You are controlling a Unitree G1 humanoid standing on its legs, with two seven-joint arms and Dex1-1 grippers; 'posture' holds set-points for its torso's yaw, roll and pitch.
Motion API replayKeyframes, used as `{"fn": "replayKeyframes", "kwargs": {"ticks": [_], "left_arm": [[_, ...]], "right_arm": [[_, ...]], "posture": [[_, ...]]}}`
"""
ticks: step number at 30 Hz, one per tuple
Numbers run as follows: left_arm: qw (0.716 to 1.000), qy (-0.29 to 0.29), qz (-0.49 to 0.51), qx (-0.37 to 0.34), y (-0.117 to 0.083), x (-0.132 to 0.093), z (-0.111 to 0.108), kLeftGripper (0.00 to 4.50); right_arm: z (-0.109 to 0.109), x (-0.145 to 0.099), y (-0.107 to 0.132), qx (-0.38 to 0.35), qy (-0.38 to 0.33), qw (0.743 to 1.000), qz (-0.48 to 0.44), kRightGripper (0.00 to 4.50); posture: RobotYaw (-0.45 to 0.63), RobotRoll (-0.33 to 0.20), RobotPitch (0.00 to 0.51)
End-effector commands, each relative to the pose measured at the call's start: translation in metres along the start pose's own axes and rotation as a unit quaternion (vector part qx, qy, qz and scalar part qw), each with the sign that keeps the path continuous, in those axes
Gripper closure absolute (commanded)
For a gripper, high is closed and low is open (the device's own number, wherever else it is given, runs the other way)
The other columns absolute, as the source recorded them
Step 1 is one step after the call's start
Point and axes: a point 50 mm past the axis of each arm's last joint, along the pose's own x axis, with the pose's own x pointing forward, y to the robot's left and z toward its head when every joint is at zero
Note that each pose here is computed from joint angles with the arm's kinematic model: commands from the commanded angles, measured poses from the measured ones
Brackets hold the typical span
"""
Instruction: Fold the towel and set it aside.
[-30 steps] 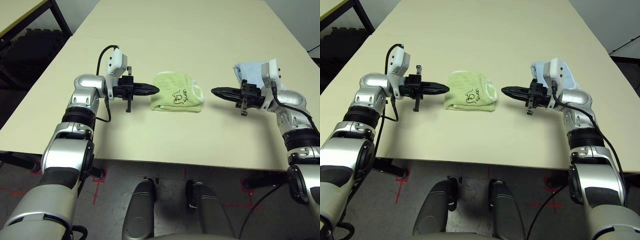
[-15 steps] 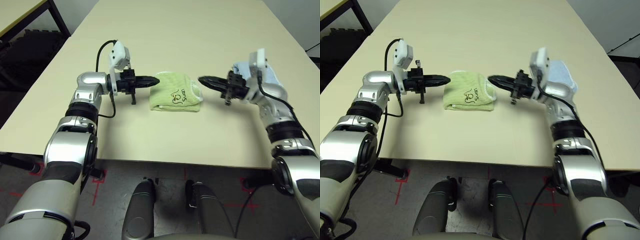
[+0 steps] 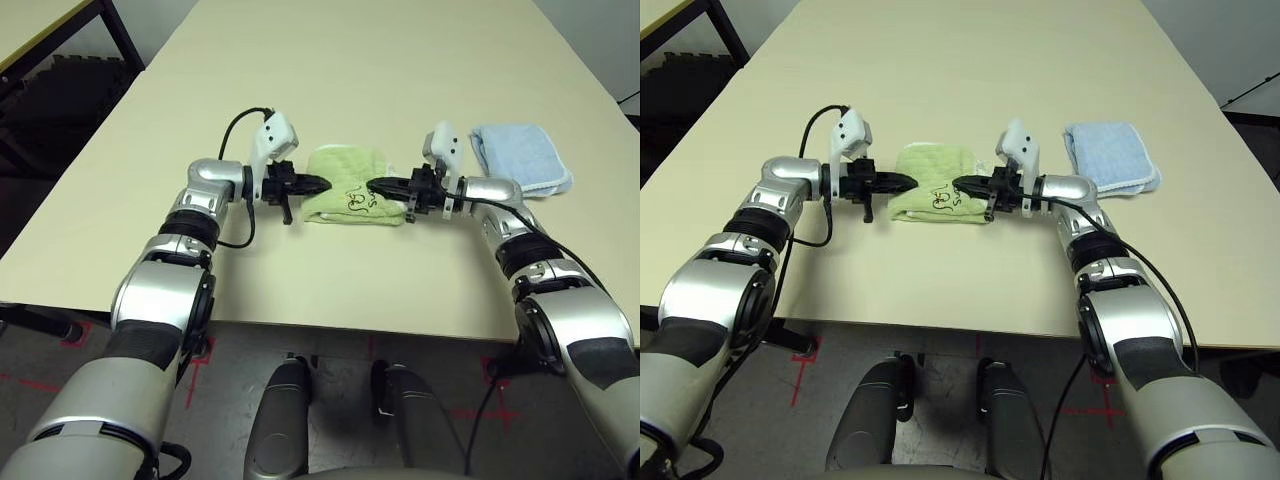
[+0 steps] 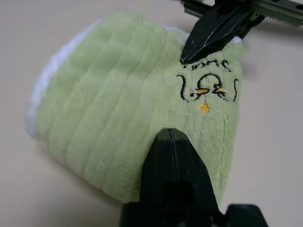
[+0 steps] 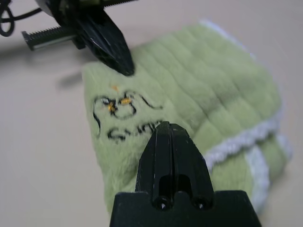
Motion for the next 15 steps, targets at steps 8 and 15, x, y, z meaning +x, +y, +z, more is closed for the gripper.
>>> {"fn": "replayKeyframes", "kwargs": {"ticks": [8, 15], "left_arm": [[1.0, 0.003, 0.02, 0.013, 0.004, -0.008, 0.002, 4.5], [0.99, -0.129, 0.032, 0.054, 0.017, -0.01, 0.06, 4.5]], "right_arm": [[-0.013, -0.015, 0.005, 0.013, -0.006, 1.0, -0.018, 4.48], [0.037, -0.021, -0.015, 0.0, -0.11, 0.993, -0.036, 4.48]], "posture": [[0.11, 0.0, 0.167], [0.11, 0.0, 0.167]]}}
